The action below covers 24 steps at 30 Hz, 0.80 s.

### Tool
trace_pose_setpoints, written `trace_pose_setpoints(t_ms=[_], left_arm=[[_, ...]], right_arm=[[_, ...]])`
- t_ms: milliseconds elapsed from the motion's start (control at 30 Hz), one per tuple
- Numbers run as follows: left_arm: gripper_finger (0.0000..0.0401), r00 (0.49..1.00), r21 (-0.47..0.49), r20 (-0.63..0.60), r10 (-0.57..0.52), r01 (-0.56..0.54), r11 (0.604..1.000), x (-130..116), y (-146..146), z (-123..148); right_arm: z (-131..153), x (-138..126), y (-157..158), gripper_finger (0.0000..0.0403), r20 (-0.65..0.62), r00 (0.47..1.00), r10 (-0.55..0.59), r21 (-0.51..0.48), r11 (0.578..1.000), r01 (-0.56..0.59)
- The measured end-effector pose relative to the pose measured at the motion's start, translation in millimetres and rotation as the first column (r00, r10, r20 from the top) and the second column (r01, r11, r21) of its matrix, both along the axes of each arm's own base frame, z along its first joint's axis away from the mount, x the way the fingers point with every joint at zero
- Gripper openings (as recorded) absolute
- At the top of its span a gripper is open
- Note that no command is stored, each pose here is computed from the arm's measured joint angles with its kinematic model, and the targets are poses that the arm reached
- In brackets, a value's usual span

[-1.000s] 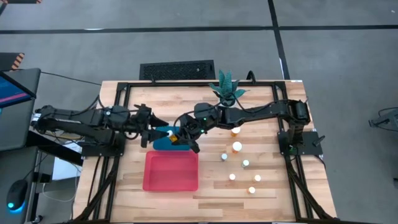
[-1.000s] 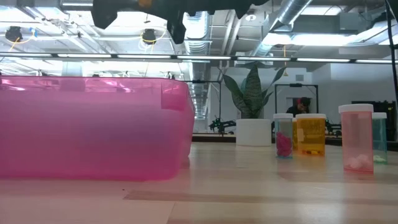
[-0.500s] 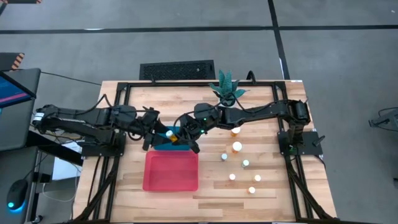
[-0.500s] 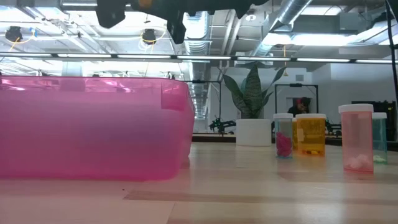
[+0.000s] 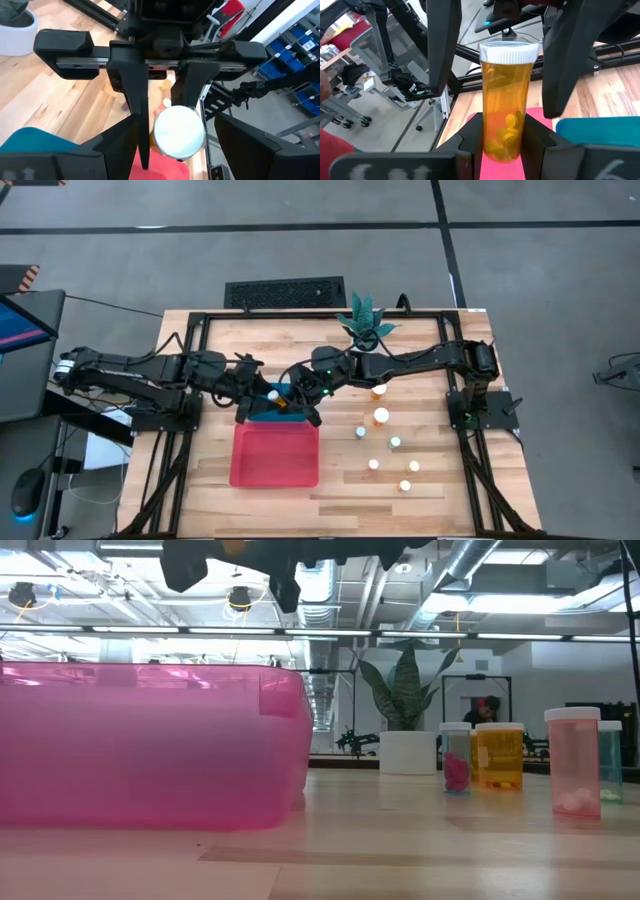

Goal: Pick and place medicine bottles into bin by pill shape (circle, oval)
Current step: Put the orange tablet bottle into the blue bin

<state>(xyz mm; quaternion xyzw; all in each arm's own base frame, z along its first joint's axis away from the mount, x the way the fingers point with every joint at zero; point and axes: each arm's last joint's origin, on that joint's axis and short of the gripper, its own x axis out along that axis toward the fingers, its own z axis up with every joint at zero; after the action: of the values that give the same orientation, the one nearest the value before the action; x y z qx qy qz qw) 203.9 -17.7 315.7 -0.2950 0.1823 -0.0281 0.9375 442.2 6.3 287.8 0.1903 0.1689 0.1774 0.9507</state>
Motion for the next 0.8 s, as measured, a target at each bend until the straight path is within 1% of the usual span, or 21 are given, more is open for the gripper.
trace_pose_setpoints(t_ms=[267, 433, 800], left_arm=[[0.0228, 1.0, 0.016, -0.015, 0.008, -0.008, 1.0, -0.8, 0.4, 0.0], [0.0213, 1.0, 0.02, -0.015, 0.008, -0.008, 1.0, -0.8, 0.5, -0.1], [0.0152, 0.999, 0.029, -0.028, 0.017, -0.016, 0.999, -1.3, 0.7, -1.3]], right_arm=[[-3.8, -1.1, 0.0, 0.0107, -0.041, 0.999, 0.0, 0.0, 1.0, 0.0], [-3.5, -1.0, -0.1, 0.0107, -0.037, 0.999, 0.0, 0.0, 1.0, 0.0], [-3.5, -1.0, 2.9, 0.0107, -0.038, 0.999, 0.006, 0.0, 1.0, -0.006]])
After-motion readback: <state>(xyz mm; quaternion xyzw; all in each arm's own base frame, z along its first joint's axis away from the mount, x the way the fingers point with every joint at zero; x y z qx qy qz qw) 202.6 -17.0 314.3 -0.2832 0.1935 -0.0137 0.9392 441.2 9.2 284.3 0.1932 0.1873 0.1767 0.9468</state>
